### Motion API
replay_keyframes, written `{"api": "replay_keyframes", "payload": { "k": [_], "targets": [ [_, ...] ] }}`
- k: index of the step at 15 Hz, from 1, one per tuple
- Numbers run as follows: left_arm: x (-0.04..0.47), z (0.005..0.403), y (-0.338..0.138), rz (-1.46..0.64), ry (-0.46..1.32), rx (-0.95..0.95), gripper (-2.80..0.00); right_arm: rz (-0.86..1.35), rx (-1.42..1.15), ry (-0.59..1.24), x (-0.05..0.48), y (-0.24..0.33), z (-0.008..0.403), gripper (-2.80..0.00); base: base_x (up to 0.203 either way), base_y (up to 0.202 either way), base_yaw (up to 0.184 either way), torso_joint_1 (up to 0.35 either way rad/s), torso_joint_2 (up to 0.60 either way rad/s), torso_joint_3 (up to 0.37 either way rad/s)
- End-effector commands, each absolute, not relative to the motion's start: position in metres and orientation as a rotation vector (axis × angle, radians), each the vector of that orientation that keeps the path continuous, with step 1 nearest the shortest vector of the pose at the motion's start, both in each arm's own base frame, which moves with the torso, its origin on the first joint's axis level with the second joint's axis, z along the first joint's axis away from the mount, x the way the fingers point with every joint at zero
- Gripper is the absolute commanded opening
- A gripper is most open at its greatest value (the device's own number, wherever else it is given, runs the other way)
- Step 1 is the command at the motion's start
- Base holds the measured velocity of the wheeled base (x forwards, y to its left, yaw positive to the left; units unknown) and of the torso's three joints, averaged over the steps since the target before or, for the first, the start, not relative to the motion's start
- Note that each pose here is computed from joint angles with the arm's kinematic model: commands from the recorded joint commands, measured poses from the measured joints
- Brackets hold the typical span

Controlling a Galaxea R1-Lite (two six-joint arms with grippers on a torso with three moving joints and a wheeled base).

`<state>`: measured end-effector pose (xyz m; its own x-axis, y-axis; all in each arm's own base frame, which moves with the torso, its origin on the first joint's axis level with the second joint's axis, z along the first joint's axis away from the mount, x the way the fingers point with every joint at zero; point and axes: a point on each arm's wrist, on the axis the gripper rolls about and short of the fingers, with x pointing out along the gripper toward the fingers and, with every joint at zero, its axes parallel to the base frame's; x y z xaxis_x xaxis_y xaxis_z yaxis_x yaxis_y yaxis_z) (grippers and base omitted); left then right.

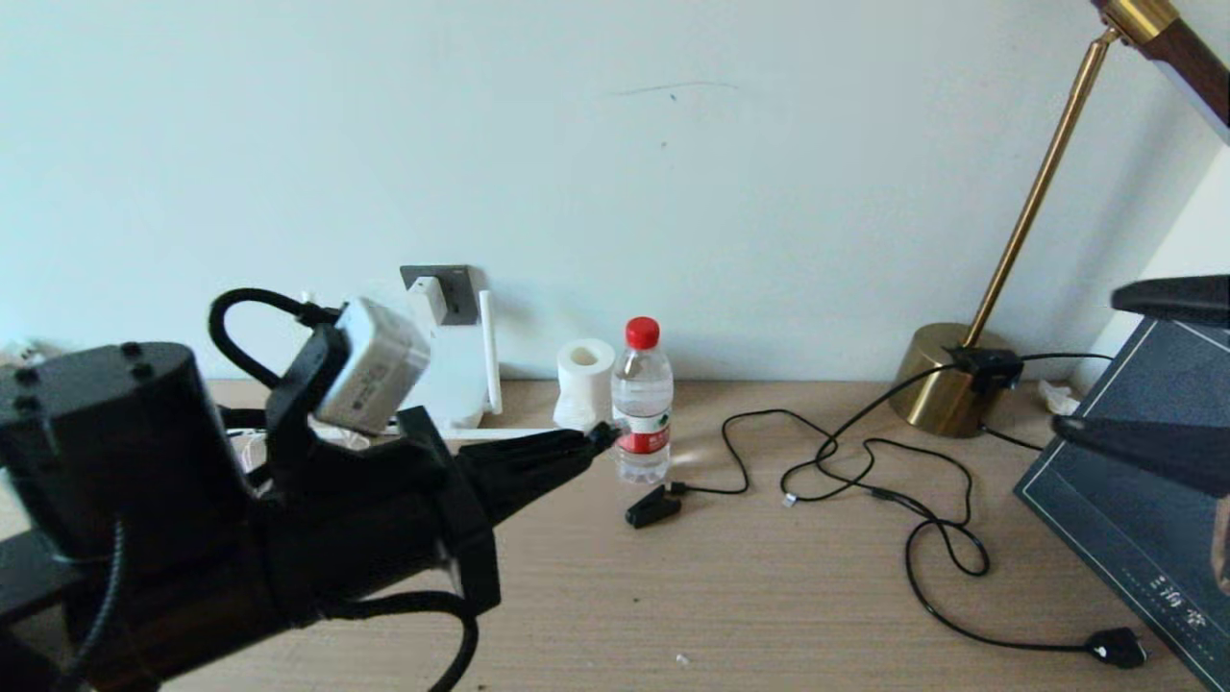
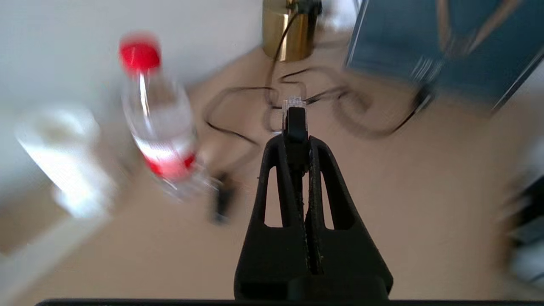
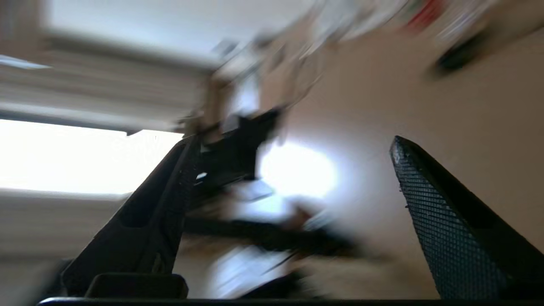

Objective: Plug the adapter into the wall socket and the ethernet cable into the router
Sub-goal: Align cable and router interface

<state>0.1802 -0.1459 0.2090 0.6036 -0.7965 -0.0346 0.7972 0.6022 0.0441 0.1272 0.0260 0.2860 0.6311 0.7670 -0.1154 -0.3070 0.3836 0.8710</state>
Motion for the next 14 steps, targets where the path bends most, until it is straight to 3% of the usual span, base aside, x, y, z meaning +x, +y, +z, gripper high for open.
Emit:
{"api": "replay_keyframes", "payload": {
  "k": [1,2,8,10,14],
  "targets": [
    [0.178,0.214,-0.134,-0.882,0.092,-0.175,-2.80,0.498,0.576,0.283,0.076,0.012,0.279,0.00,0.000,0.000,0.000,0.000,0.00,0.000],
    [0.178,0.213,-0.129,-0.862,0.116,-0.220,-2.80,0.411,0.486,0.243,0.063,0.010,0.271,-2.80,0.000,0.000,0.000,0.000,0.00,0.000],
    [0.165,0.175,-0.108,-0.580,0.234,-0.246,-2.80,0.300,0.239,0.231,0.006,0.007,0.220,-2.80,0.000,0.000,0.000,0.000,0.00,0.000],
    [0.160,0.165,-0.104,-0.507,0.265,-0.258,-2.80,0.141,0.110,0.229,-0.004,0.004,0.193,-2.80,0.000,0.000,0.000,0.000,0.00,0.000],
    [0.144,0.148,-0.089,-0.347,0.281,-0.198,-2.80,0.061,0.078,0.285,-0.014,0.003,0.155,-2.80,0.000,0.000,0.000,0.000,0.00,0.000]
  ]
}}
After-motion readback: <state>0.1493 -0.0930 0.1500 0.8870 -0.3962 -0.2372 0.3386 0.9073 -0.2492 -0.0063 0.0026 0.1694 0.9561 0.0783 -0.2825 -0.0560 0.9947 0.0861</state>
